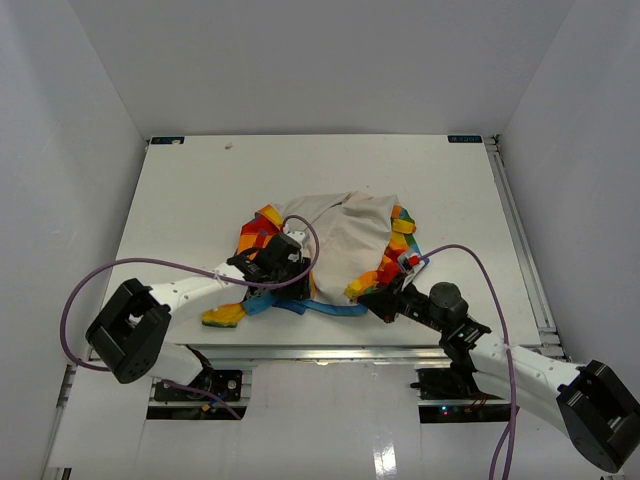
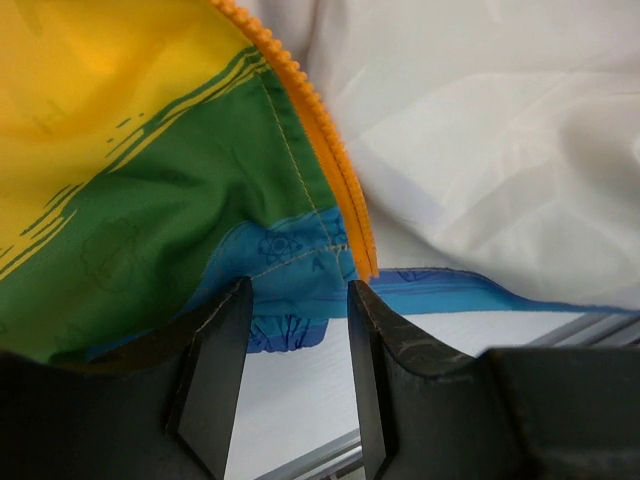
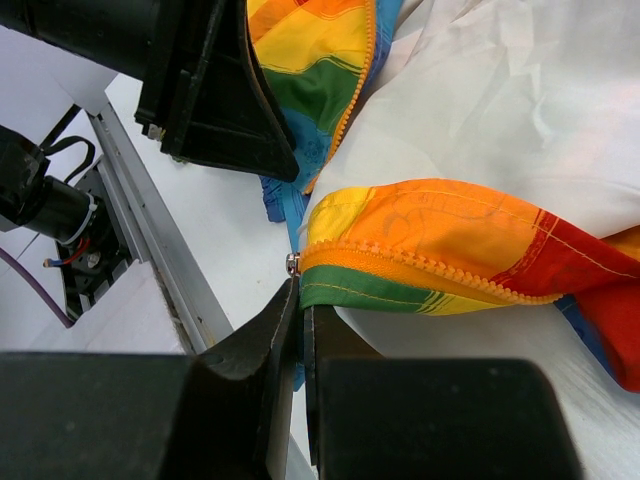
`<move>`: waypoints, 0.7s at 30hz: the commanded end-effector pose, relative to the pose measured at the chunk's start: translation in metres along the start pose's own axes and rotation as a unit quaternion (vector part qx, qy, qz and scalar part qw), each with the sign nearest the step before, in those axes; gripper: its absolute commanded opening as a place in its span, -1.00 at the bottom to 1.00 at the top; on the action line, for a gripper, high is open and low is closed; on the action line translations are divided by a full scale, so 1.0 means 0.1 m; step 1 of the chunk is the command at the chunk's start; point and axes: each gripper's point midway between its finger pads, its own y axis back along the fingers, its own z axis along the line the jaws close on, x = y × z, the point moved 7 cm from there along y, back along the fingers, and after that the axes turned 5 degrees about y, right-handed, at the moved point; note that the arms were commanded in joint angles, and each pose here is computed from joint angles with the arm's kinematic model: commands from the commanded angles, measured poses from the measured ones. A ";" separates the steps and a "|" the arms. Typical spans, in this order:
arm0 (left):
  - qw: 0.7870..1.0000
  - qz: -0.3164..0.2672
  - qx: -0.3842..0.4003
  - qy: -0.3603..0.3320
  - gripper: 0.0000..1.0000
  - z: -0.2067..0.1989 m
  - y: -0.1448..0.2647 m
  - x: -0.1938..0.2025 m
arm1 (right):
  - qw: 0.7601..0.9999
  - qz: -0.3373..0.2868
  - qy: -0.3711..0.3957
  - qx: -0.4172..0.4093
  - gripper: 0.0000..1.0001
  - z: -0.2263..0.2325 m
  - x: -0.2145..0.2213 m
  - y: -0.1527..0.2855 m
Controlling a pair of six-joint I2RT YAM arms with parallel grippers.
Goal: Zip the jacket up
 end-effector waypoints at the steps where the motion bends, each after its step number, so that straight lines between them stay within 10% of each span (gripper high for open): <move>1: 0.998 -0.033 -0.036 0.040 0.08 -0.04 -0.05 -0.08 | 1.000 -0.007 0.012 -0.001 -0.85 0.00 0.00 0.01; 21: 0.993 -0.016 -0.077 0.084 -0.12 -0.07 -0.21 -0.02 | 1.000 -0.008 0.013 0.008 -0.84 -0.03 0.01 0.02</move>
